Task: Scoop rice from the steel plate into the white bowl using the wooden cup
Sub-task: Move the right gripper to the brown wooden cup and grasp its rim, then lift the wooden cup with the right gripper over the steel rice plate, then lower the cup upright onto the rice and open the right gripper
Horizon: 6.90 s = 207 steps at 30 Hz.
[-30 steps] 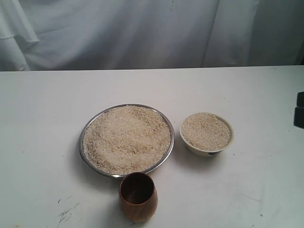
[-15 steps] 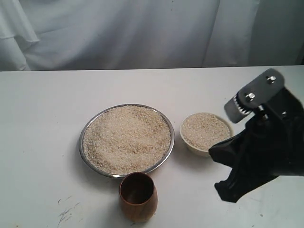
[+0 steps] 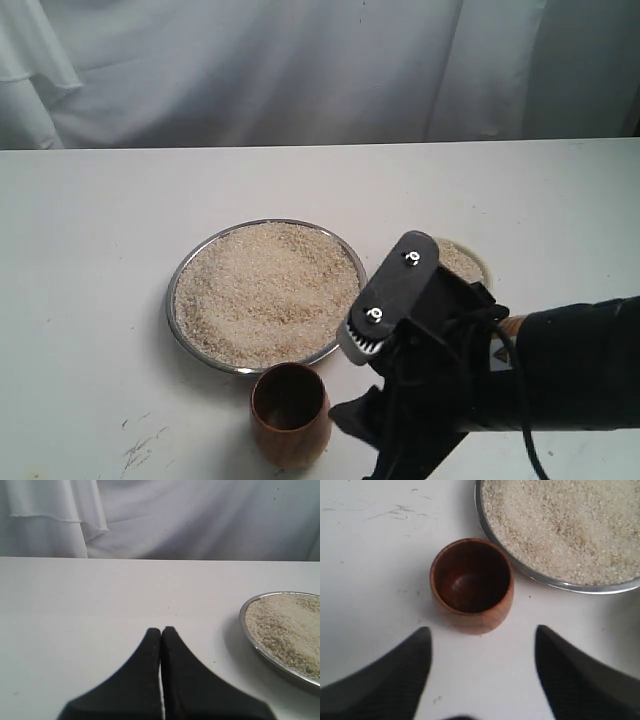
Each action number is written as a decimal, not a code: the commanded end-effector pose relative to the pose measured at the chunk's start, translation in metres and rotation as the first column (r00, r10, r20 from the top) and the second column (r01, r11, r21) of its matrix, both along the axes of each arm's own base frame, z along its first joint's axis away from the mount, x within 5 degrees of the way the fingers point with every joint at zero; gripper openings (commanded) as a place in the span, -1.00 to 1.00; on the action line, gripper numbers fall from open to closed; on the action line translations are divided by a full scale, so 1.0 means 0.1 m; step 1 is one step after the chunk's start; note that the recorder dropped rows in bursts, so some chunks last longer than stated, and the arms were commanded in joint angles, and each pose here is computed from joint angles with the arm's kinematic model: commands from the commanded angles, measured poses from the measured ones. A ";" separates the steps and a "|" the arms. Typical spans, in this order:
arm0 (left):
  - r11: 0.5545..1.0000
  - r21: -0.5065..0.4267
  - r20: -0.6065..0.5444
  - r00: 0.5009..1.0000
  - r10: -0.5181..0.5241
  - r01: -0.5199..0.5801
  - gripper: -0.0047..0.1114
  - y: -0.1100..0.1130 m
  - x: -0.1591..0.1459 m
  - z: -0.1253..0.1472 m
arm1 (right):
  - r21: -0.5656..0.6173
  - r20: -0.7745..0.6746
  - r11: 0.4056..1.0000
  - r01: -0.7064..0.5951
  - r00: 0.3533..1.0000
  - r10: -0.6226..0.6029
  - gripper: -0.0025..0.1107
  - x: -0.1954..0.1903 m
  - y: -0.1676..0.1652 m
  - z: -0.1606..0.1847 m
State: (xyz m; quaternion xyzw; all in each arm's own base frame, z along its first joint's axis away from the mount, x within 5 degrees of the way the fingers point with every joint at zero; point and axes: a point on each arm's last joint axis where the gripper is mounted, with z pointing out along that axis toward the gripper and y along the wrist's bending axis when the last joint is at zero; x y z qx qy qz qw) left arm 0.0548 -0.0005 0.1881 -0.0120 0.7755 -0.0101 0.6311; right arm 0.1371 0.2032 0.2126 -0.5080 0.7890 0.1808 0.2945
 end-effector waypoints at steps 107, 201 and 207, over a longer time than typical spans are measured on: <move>1.000 -0.004 0.007 1.000 -0.001 0.001 -0.92 0.00 0.00 -0.01 | -0.077 0.192 0.992 0.096 0.978 -0.080 -0.96 1.49 0.53 -0.16; 1.000 -0.004 0.007 1.000 -0.001 0.001 -0.92 0.00 0.00 -0.01 | -0.273 0.233 0.961 0.043 0.972 0.023 -0.30 1.42 0.92 -0.04; 1.000 -0.004 0.007 1.000 -0.001 0.001 -0.92 0.00 0.00 -0.01 | -0.200 0.211 0.970 0.138 0.973 -0.095 0.42 1.44 0.93 -0.04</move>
